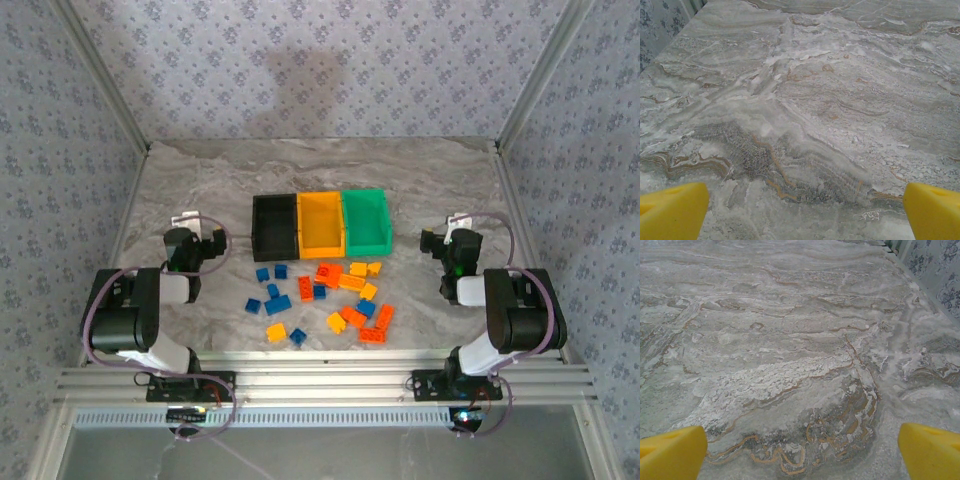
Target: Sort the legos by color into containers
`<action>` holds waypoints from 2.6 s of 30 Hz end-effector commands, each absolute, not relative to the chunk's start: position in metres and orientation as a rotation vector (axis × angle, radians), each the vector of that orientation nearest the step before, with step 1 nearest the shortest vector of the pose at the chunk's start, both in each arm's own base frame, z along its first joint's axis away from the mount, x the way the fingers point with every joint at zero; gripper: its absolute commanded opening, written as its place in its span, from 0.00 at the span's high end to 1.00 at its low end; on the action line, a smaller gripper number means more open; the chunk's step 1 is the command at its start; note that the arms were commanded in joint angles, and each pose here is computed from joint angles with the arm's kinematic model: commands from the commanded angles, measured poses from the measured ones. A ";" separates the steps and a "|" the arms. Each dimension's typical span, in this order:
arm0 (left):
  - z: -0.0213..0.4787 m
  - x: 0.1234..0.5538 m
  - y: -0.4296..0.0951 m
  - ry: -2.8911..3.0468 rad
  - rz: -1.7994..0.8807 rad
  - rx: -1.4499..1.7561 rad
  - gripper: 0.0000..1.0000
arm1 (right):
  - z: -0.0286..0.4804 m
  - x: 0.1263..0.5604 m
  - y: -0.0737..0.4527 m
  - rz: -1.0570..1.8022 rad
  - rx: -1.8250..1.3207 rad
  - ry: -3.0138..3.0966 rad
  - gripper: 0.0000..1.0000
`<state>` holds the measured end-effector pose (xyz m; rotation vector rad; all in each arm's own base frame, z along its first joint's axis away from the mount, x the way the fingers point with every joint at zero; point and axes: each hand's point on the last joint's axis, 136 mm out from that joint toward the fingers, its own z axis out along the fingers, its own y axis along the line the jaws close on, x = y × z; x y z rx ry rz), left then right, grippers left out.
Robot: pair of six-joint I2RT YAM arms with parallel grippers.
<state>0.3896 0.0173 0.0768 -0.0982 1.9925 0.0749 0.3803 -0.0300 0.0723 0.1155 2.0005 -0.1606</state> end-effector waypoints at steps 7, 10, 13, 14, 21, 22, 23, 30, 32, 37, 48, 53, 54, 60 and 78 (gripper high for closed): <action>0.089 0.397 0.017 1.957 0.064 -0.091 0.00 | 0.085 0.388 -0.030 -0.157 0.108 1.958 0.00; 0.089 0.397 0.017 1.959 0.065 -0.092 0.00 | 0.085 0.389 -0.030 -0.146 0.107 1.959 0.00; 0.095 0.397 0.018 1.956 0.077 -0.101 0.00 | 0.093 0.387 -0.036 -0.187 0.140 1.939 0.00; 0.101 0.396 0.019 1.962 0.096 -0.103 0.00 | 0.100 0.385 -0.038 -0.213 0.157 1.941 0.00; 0.153 0.389 0.041 1.915 0.165 -0.309 0.00 | 0.123 0.371 -0.061 -0.281 0.397 2.032 0.00; 0.160 0.387 0.047 1.885 0.162 -0.372 0.00 | 0.127 0.370 -0.061 -0.283 0.421 2.034 0.00; 0.166 0.385 0.053 1.854 0.147 -0.469 0.00 | 0.132 0.368 -0.064 -0.303 0.458 2.029 0.00; 0.170 0.354 0.088 1.837 0.035 -1.170 0.00 | 0.137 0.341 -0.071 -0.104 1.010 2.032 0.00; 0.176 0.369 0.072 1.867 -0.120 -1.071 0.00 | 0.141 0.356 -0.059 0.054 0.922 2.051 0.00; 0.196 0.372 0.042 1.760 -0.414 -1.004 0.00 | 0.147 0.355 -0.020 0.259 0.790 2.102 0.00; 0.208 0.326 -0.065 1.952 -0.755 -0.652 0.00 | 0.112 0.275 0.085 0.340 0.387 2.424 0.00; 0.179 0.286 -0.109 2.069 -0.796 -0.486 0.00 | 0.093 0.241 0.130 0.398 0.114 2.524 0.02; 0.172 0.279 -0.117 2.093 -0.807 -0.465 0.00 | 0.087 0.236 0.138 0.408 0.081 2.552 0.02; 0.140 0.249 -0.138 2.201 -0.792 -0.383 0.01 | 0.055 0.225 0.166 0.379 0.045 2.639 0.06; 0.121 0.236 -0.136 2.221 -0.800 -0.410 0.00 | 0.025 0.232 0.159 0.167 0.209 2.686 0.37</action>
